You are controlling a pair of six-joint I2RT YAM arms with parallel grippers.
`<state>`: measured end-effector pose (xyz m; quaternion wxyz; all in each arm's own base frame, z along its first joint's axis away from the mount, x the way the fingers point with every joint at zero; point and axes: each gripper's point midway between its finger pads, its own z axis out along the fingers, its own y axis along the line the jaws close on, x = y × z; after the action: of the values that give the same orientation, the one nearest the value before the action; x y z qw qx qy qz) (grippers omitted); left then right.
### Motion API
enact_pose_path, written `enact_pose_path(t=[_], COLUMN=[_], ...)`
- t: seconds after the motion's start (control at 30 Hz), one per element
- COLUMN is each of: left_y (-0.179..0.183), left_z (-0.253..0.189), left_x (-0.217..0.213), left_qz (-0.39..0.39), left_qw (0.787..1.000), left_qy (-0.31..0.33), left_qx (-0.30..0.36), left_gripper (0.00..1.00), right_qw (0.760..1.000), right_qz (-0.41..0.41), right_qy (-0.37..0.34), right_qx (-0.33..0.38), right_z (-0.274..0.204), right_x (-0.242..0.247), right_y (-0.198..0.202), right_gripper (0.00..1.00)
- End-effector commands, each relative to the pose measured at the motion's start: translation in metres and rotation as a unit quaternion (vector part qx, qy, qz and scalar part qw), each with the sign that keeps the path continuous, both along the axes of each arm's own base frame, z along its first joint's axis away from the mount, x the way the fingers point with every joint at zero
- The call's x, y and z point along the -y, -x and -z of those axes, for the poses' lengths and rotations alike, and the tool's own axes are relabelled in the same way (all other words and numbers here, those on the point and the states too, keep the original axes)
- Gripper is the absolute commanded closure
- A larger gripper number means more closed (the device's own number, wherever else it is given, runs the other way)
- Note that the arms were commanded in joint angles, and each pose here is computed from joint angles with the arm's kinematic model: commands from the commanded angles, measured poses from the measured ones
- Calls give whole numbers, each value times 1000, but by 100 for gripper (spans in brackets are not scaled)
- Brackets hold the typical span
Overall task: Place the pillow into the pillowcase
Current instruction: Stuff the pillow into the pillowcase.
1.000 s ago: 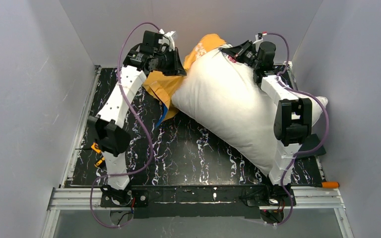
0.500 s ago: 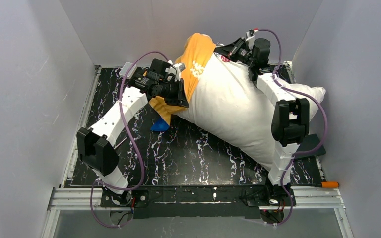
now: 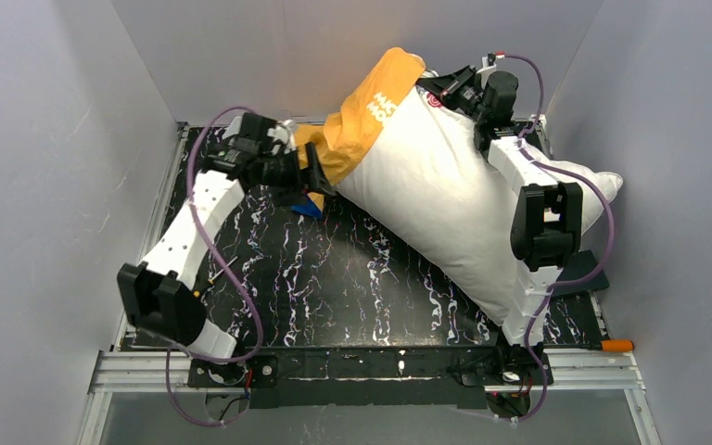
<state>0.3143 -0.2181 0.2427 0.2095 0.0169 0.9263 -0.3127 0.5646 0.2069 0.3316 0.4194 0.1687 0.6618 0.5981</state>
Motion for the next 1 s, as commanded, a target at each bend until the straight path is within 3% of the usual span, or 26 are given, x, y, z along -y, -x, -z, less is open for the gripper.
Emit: enact_pose_path(t=[0.0, 0.3, 0.53, 0.6, 0.8, 0.83, 0.97], left_y=[9, -52, -115, -128, -136, -133, -111], left_z=[-6, 73, 123, 134, 134, 129, 100], left_x=[-42, -39, -14, -5, 1, 2, 9], left_qz=[-104, -136, -107, -107, -107, -101, -83], left_qw=[992, 984, 988, 988, 990, 990, 988], left_qy=[64, 107, 104, 105, 91, 94, 132], left_qx=[-20, -34, -30, -32, -13, -7, -13], left_gripper=[20, 16, 29, 38, 87, 100, 100], right_qw=[989, 988, 986, 986, 985, 985, 983], right_qz=[20, 22, 24, 25, 29, 30, 36], right_qy=[-59, -74, -86, -88, -92, -91, -96], right_qx=[135, 134, 142, 142, 145, 146, 151], right_z=[-91, -96, -112, -114, -119, -120, -123], right_x=[7, 7, 9, 9, 11, 12, 17], right_y=[7, -1, -3, -4, -9, -11, -16], right_gripper=[99, 99, 99, 99, 99, 99, 99])
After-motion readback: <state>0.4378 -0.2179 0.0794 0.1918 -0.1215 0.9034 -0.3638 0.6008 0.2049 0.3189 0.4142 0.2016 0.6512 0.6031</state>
